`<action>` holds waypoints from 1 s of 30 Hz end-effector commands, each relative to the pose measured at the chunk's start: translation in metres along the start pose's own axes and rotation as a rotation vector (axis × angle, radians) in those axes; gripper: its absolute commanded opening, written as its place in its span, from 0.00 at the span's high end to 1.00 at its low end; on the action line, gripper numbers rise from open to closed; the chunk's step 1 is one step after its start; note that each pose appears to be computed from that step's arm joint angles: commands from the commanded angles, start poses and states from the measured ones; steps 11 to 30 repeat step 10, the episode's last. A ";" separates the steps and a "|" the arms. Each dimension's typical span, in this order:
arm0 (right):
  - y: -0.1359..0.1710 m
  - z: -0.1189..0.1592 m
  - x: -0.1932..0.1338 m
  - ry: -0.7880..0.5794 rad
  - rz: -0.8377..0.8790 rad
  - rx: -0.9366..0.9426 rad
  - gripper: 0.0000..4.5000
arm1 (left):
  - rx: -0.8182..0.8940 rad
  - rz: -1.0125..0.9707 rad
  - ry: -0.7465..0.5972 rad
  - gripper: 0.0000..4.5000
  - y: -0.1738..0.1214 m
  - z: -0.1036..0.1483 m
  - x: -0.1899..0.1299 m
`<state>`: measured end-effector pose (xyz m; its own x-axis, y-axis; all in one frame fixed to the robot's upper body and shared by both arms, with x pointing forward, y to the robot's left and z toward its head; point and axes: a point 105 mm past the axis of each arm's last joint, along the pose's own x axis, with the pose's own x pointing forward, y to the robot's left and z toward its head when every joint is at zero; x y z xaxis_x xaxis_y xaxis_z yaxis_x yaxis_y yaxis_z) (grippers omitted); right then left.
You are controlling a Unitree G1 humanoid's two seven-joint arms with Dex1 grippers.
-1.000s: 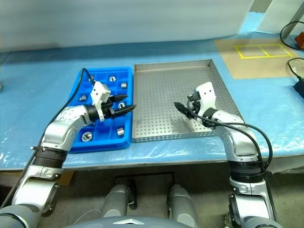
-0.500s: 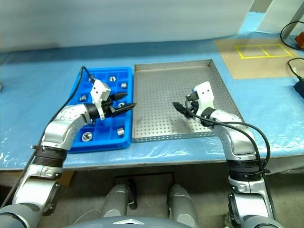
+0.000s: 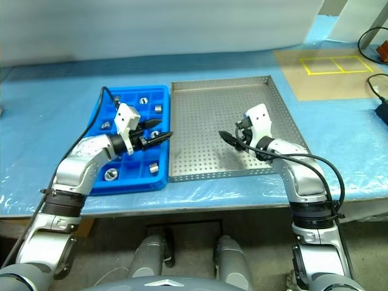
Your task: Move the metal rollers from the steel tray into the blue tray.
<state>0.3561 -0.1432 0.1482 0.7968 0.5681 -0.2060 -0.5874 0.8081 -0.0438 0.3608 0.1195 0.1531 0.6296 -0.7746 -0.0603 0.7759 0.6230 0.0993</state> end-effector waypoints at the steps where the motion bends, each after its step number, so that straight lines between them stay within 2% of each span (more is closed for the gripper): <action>1: 0.001 0.015 0.001 -0.041 0.011 -0.038 0.23 | 0.023 0.017 -0.043 0.24 0.002 0.013 -0.005; 30: 0.001 0.017 0.004 -0.044 0.020 -0.047 0.23 | 0.029 0.030 -0.048 0.24 0.004 0.015 -0.005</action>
